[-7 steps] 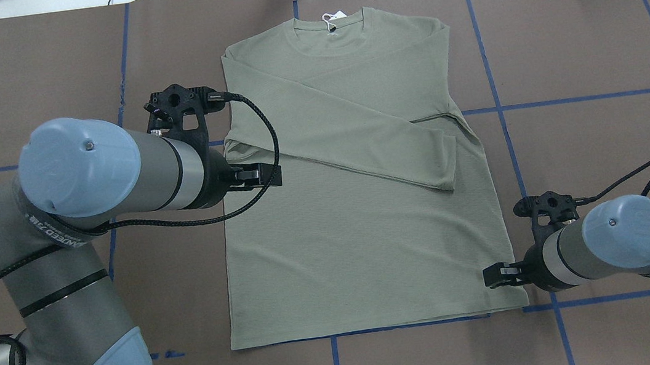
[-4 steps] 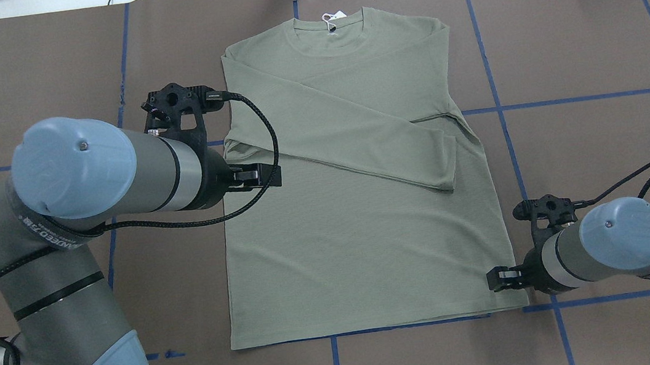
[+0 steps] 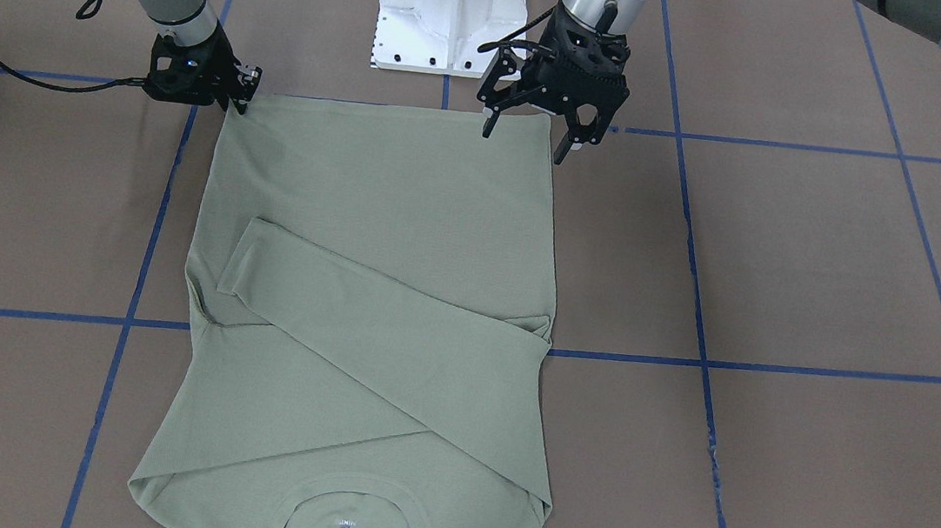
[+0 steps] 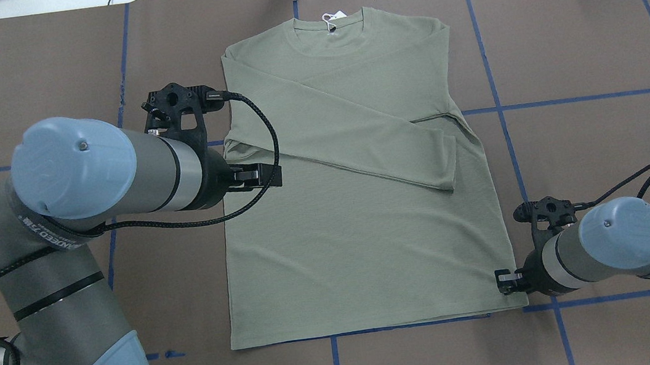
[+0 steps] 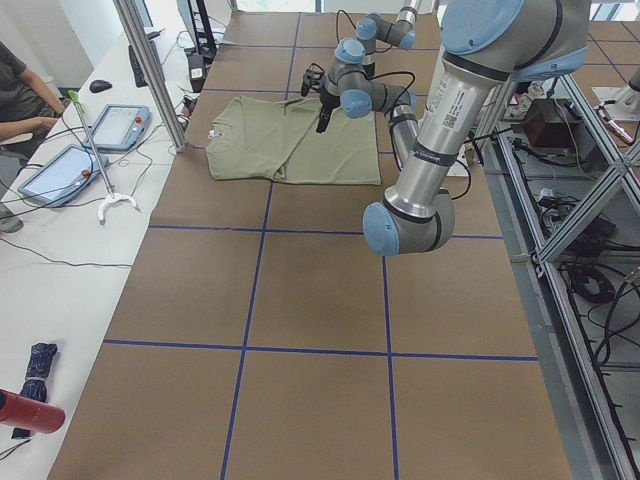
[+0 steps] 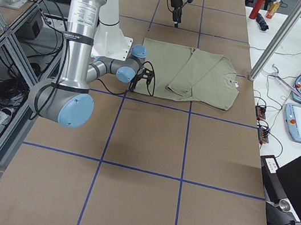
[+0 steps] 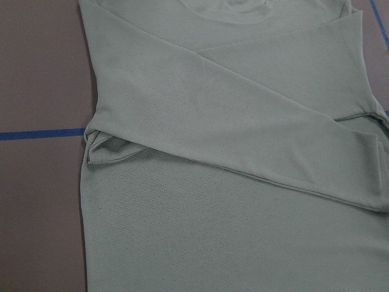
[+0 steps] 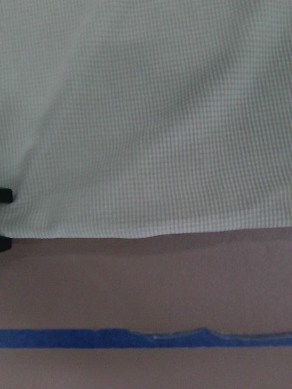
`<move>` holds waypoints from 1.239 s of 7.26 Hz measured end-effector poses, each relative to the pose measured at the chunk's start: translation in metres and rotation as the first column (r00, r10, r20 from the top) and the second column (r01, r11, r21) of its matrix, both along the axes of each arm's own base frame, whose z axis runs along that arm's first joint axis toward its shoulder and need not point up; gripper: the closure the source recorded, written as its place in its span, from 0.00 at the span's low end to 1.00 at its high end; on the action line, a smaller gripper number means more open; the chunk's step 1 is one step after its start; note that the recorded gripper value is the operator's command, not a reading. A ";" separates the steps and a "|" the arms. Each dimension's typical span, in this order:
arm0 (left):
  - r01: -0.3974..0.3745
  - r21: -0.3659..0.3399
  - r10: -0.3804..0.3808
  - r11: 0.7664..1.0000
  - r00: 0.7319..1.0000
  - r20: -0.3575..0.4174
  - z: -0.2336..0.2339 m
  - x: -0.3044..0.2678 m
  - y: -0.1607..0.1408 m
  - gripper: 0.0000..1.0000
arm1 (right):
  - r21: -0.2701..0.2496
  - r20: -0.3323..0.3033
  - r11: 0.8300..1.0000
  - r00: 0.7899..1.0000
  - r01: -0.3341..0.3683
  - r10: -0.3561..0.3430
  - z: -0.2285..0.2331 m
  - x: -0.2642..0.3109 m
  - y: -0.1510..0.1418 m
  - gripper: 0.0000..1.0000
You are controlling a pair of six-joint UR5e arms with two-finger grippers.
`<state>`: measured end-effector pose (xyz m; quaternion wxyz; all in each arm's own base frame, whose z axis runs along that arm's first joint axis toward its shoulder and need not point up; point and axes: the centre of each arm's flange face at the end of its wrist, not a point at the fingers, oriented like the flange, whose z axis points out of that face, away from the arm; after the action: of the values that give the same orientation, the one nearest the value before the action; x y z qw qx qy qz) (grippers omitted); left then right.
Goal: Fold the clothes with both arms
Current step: 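Slide the left gripper down to the hem corner while the right gripper holds, then grasp the hem corners nearest the robot with both grippers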
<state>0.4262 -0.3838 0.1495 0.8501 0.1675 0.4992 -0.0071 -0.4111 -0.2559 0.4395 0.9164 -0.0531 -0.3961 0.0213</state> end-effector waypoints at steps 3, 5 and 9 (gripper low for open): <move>-0.002 -0.004 0.002 1.000 1.000 0.005 0.002 0.003 0.000 0.01 | -0.004 -0.001 1.000 1.000 0.002 -0.002 0.001 0.002 0.001 1.00; -0.006 -0.053 0.008 0.999 1.000 0.027 0.017 0.023 0.005 0.01 | 0.003 0.033 1.000 0.999 -0.010 0.010 -0.016 0.006 0.001 1.00; -0.004 -0.212 0.026 0.977 0.995 0.098 0.076 0.084 0.081 0.04 | 0.025 0.135 0.999 0.990 -0.045 0.041 -0.069 0.028 0.000 1.00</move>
<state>0.5105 -0.3026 0.2256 0.8871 0.0723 0.4535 -0.0454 -0.3828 -0.2563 0.3708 0.8877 -0.0332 -0.4581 0.0320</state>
